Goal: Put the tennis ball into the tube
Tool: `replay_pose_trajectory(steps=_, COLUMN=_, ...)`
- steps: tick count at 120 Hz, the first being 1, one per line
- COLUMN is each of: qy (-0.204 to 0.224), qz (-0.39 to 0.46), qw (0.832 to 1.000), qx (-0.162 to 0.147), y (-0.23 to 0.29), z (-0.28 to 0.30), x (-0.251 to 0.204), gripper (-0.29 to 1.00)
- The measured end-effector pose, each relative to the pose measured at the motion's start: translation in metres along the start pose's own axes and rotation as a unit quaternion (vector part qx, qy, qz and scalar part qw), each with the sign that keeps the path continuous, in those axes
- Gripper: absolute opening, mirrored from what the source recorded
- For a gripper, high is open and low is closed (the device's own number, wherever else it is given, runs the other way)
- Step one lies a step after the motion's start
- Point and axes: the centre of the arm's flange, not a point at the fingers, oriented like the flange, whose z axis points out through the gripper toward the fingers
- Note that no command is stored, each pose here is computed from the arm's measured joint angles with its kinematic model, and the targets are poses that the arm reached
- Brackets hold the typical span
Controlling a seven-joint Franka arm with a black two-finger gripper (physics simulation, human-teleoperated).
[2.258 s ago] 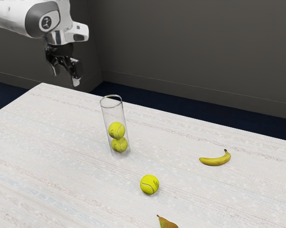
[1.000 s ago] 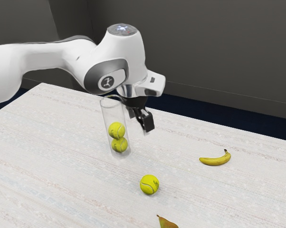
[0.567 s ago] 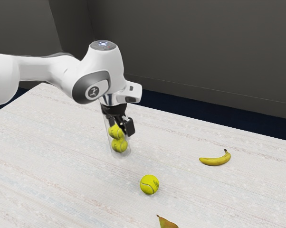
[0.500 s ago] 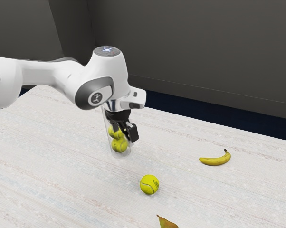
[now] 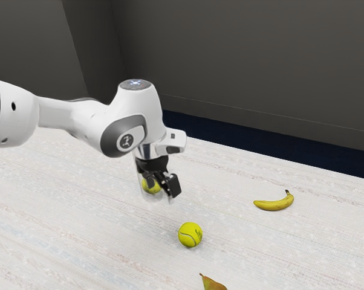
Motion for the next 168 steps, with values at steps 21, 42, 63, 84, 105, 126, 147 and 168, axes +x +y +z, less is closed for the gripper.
replay_pose_trajectory(steps=21, qy=0.001, qz=0.016, qw=1.0, qx=-0.006, y=0.028, z=0.002, x=-0.001, gripper=0.7)
replay_pose_trajectory(steps=42, qy=0.002, qz=0.029, qw=1.0, qx=-0.01, y=0.053, z=0.007, x=-0.002, gripper=0.7)
replay_pose_trajectory(steps=63, qy=0.0, qz=0.027, qw=1.0, qx=-0.012, y=0.056, z=0.031, x=0.004, gripper=0.7)
replay_pose_trajectory(steps=84, qy=0.002, qz=0.02, qw=1.0, qx=-0.023, y=0.057, z=0.058, x=0.01, gripper=0.7)
replay_pose_trajectory(steps=105, qy=0.009, qz=0.014, qw=0.999, qx=-0.04, y=0.065, z=0.078, x=0.014, gripper=0.7)
replay_pose_trajectory(steps=126, qy=0.016, qz=0.009, qw=0.998, qx=-0.054, y=0.071, z=0.091, x=0.016, gripper=0.7)
replay_pose_trajectory(steps=147, qy=0.015, qz=-0.01, qw=0.997, qx=-0.075, y=0.07, z=0.105, x=0.017, gripper=0.7)
replay_pose_trajectory(steps=168, qy=0.008, qz=-0.036, qw=0.994, qx=-0.104, y=0.068, z=0.12, x=0.015, gripper=0.7)
